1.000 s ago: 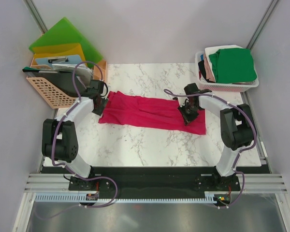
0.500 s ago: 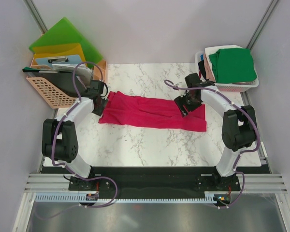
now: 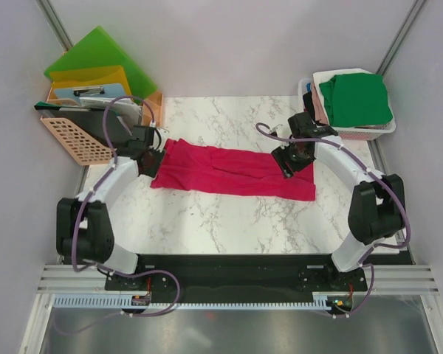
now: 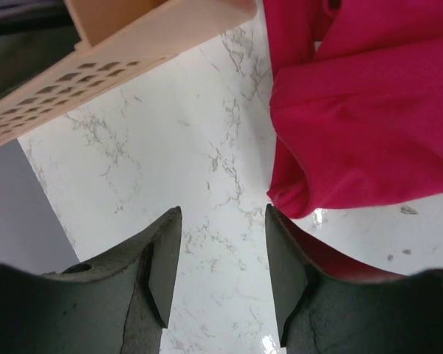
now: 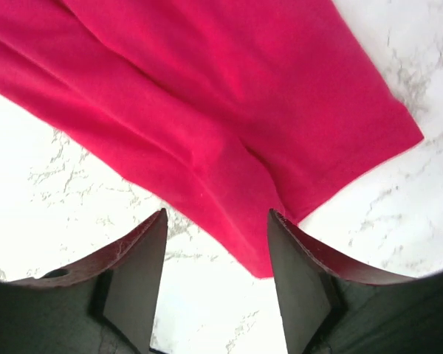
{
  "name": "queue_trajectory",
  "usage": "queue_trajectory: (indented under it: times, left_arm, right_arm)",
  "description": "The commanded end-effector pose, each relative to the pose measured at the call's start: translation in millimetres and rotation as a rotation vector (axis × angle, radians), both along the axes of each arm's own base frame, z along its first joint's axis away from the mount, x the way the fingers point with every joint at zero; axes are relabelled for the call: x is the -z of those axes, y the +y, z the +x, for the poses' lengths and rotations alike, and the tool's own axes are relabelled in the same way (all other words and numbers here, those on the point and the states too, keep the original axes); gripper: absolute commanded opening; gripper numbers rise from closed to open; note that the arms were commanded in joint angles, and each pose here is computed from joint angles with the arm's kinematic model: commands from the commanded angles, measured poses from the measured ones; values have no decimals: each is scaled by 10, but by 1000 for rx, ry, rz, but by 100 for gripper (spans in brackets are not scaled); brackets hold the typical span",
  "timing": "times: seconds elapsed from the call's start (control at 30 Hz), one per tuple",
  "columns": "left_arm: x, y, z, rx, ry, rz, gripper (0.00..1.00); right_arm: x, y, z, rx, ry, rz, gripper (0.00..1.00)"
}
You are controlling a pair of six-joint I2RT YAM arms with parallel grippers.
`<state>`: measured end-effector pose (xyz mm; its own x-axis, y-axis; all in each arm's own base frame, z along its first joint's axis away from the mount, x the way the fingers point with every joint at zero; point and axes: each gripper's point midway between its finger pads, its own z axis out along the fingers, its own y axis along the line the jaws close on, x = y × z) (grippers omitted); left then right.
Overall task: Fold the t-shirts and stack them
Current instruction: Fold the other side of the tshirt into a rectangle
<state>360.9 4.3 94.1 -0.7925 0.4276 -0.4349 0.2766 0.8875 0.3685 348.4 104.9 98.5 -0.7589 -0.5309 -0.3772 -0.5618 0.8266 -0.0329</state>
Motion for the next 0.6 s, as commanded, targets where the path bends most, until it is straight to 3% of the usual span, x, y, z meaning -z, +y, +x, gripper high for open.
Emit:
queue_trajectory:
  times: [0.0,0.1,0.2,0.37,0.57]
  left_arm:
    - [-813,-114,116,44,-328,-97,57]
    - [-979,-244,30,119,-393,-148,58]
    - [-1046,-273,4,129,-427,-141,56]
    - [-1332,-326,17,149,-560,-162,57]
    - [-1464,-268,-54,135,-599,-143,57]
  right_arm:
    - [-232,-42,-119,-6,-70,13,66]
    - [-140,-18,-282,-16,-47,43,74]
    - [129,37,-402,-18,65,60,77]
    - [182,238,-62,4,92,109,77]
    - [146,392,492,24,62,98,77]
